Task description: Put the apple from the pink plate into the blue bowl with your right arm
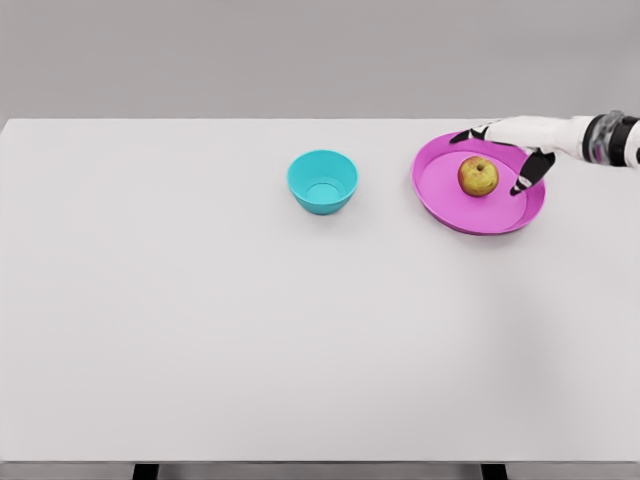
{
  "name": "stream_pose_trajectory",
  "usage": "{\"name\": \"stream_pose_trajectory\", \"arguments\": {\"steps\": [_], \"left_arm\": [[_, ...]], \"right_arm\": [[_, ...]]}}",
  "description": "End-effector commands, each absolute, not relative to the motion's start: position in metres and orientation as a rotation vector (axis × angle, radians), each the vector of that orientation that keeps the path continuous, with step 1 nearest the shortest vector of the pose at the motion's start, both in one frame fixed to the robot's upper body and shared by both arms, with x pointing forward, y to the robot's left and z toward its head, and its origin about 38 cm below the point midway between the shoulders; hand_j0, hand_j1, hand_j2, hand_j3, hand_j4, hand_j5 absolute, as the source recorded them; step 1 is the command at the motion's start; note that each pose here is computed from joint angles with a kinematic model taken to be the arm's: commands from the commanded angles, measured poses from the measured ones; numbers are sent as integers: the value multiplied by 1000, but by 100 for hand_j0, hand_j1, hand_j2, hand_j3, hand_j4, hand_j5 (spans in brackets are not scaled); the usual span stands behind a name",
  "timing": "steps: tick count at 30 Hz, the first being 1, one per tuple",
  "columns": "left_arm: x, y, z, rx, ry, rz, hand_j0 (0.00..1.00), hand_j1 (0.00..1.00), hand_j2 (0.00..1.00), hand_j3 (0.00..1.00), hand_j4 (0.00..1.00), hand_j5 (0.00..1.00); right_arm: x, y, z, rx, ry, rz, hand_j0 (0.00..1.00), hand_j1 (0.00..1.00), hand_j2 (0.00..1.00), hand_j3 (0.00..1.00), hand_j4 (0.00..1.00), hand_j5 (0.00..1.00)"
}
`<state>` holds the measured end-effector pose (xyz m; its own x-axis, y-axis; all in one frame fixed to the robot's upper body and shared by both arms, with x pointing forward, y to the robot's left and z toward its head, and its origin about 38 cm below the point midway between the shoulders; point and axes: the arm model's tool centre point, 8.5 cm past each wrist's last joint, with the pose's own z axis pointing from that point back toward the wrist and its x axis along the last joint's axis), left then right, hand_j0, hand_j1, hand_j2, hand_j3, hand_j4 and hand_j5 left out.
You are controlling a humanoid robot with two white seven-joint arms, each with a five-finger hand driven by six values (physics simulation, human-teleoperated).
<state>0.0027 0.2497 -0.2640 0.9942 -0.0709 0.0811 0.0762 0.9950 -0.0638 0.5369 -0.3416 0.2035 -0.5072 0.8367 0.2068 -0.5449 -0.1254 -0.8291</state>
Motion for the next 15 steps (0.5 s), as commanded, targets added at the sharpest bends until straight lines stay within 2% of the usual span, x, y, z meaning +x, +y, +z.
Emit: {"name": "stream_pose_trajectory", "arguments": {"steps": [1,15], "left_arm": [[3,250,-264,-67,-79,-73,100,100,100,100,100,100],[3,250,-264,-67,-79,-73,100,100,100,100,100,100]], "right_arm": [[538,-340,190,-360,-1110,1782,100,100,100,100,100,100],[550,-334,180,-342,-1060,1748,100,100,100,100,100,100]]}}
